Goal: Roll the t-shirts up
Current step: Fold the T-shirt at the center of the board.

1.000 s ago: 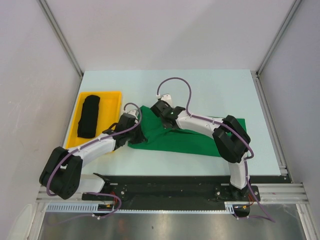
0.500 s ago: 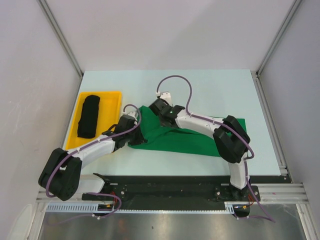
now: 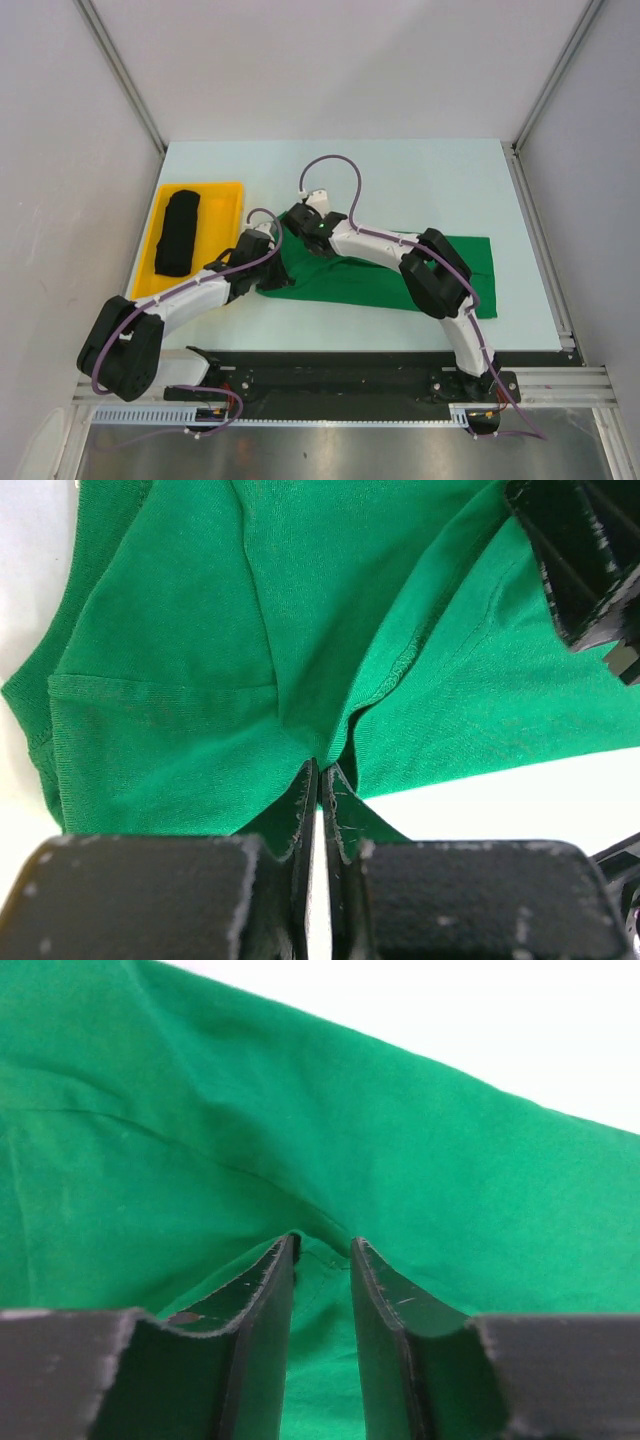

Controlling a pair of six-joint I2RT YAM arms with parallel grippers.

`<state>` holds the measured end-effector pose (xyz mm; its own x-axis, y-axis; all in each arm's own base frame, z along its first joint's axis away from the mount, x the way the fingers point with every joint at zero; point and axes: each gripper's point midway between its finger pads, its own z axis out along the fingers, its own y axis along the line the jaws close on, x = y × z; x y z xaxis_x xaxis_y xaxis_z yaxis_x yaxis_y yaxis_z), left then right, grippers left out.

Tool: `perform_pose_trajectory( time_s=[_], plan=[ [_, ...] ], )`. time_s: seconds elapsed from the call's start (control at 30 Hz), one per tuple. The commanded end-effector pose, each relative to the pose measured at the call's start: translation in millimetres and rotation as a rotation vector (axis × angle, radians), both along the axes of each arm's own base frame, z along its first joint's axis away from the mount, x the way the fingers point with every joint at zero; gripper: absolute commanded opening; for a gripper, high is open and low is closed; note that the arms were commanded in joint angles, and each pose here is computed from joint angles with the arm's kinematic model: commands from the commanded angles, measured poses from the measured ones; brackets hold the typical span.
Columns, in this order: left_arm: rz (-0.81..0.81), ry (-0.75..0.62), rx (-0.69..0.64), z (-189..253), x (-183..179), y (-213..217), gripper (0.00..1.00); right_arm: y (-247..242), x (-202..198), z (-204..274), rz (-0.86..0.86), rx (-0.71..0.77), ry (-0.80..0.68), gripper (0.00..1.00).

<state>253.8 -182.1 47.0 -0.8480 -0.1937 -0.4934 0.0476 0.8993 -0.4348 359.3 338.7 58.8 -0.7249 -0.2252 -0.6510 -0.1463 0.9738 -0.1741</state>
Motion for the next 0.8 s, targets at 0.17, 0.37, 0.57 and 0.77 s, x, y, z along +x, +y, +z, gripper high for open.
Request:
perform_pose_trajectory(
  time_s=[0.17, 0.37, 0.57, 0.77],
  plan=[
    [0.005, -0.019, -0.004, 0.3, 4.6, -2.4, 0.07, -11.9, 2.3, 17.5, -0.06, -0.004, -0.05, 0.13],
    [0.015, -0.023, 0.007, 1.6, 4.4, 0.7, 0.05, -20.3, -7.5, 33.6, -0.06, 0.042, -0.046, 0.09],
    [0.02, -0.04, 0.01, 7.3, 5.7, 2.8, 0.04, -33.1, -25.3, 49.6, -0.071, 0.112, -0.039, 0.08],
    [0.015, -0.042, 0.013, 6.1, 4.1, 3.3, 0.04, -33.4, -50.8, 35.6, -0.06, 0.182, 0.034, 0.08]
  ],
)
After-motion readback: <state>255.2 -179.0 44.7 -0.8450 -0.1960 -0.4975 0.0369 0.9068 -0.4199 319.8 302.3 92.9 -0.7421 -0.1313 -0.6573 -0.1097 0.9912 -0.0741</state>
